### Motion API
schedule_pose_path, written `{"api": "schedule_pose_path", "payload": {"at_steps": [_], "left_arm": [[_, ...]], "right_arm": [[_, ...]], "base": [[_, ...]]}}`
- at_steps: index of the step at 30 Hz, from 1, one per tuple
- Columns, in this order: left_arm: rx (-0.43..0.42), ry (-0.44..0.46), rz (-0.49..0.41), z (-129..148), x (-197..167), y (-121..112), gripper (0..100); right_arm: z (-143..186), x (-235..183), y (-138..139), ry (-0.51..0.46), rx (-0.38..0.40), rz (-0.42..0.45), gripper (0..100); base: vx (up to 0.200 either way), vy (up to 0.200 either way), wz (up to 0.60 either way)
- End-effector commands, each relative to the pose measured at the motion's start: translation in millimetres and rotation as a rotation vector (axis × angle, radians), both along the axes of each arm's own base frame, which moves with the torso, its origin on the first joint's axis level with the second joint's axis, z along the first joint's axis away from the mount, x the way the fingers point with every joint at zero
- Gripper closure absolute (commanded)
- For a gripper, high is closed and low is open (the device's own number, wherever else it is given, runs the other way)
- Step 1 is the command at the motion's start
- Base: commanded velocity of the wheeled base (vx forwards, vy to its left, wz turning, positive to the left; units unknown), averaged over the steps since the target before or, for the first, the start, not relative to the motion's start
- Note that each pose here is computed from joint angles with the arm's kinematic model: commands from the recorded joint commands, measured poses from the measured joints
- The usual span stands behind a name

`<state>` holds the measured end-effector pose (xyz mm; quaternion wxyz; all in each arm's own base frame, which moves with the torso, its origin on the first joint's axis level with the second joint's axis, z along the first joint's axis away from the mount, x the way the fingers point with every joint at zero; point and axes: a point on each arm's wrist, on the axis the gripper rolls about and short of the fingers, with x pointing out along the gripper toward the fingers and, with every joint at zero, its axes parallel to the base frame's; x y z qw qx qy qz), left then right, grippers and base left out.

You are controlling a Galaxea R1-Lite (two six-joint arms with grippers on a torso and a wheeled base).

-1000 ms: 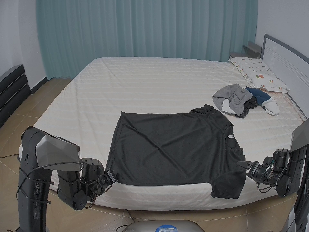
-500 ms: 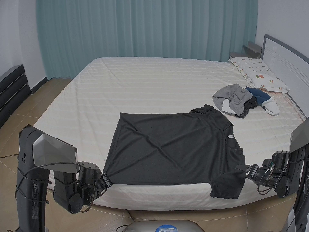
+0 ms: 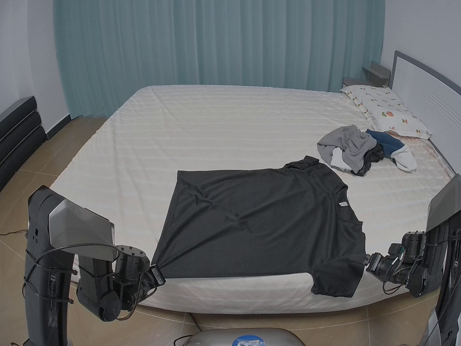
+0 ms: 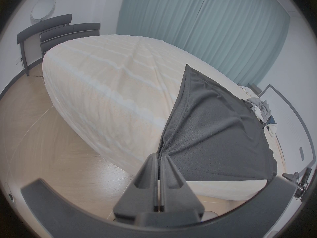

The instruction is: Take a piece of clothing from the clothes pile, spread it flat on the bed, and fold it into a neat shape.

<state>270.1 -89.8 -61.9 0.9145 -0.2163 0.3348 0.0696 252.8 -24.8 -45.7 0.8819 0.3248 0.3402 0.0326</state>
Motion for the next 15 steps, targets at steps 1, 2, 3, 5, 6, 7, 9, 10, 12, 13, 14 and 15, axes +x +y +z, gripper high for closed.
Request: {"api": "schedule_pose_path", "payload": {"at_steps": [1, 2, 3, 5, 6, 7, 9, 10, 12, 13, 14, 15], "left_arm": [[0.0, 0.003, -0.001, -1.4, 0.3, -0.3, 100], [0.0, 0.003, -0.001, -1.4, 0.3, -0.3, 100], [0.0, 0.001, -0.001, -1.3, 0.7, -0.4, 100], [-0.001, 0.0, -0.001, -1.2, 1.1, -0.6, 100], [-0.002, -0.003, -0.001, -1.0, 1.5, -0.7, 100], [-0.002, -0.003, -0.001, -1.0, 1.5, -0.7, 100], [-0.002, -0.003, -0.001, -1.0, 1.5, -0.7, 100], [-0.002, -0.003, -0.001, -1.0, 1.5, -0.7, 100], [-0.002, -0.003, -0.002, -1.0, 1.4, -1.1, 100], [-0.002, -0.003, -0.002, -1.0, 1.4, -1.1, 100], [-0.002, -0.003, -0.002, -0.6, 1.1, -1.0, 100], [-0.002, -0.005, -0.002, -0.2, 1.2, -1.1, 100]], "right_arm": [[-6.3, 3.5, -1.4, 0.003, 0.001, -0.002, 0], [-8.1, 4.6, -1.1, 0.004, 0.001, 0.0, 0], [-9.8, 6.1, -1.3, 0.004, 0.001, 0.0, 0], [-11.2, 7.3, -1.1, 0.004, 0.001, 0.001, 0], [-11.5, 8.7, -1.3, 0.0, 0.001, 0.001, 0], [-11.5, 8.7, -1.3, 0.0, 0.001, 0.001, 0], [-10.4, 8.5, -1.3, -0.002, 0.0, 0.0, 100], [-10.1, 6.8, -1.1, 0.002, -0.001, 0.001, 100], [-10.0, 5.2, -1.7, 0.004, -0.013, 0.006, 100], [-9.3, 4.2, -2.7, 0.002, -0.02, 0.007, 100], [-9.0, 3.3, -5.0, 0.001, -0.028, 0.002, 100], [-7.9, 2.0, -8.0, -0.002, -0.037, -0.004, 100]], "base": [[0.0, 0.0, 0.0], [0.0, 0.0, 0.0], [0.0, 0.0, 0.0], [0.0, 0.0, 0.0], [0.0, 0.0, 0.0], [0.0, 0.0, 0.0], [0.0, 0.0, 0.0], [0.0, 0.0, 0.0], [0.0, 0.0, 0.0], [0.0, 0.0, 0.0], [0.0, 0.0, 0.0], [0.0, 0.0, 0.0]]}}
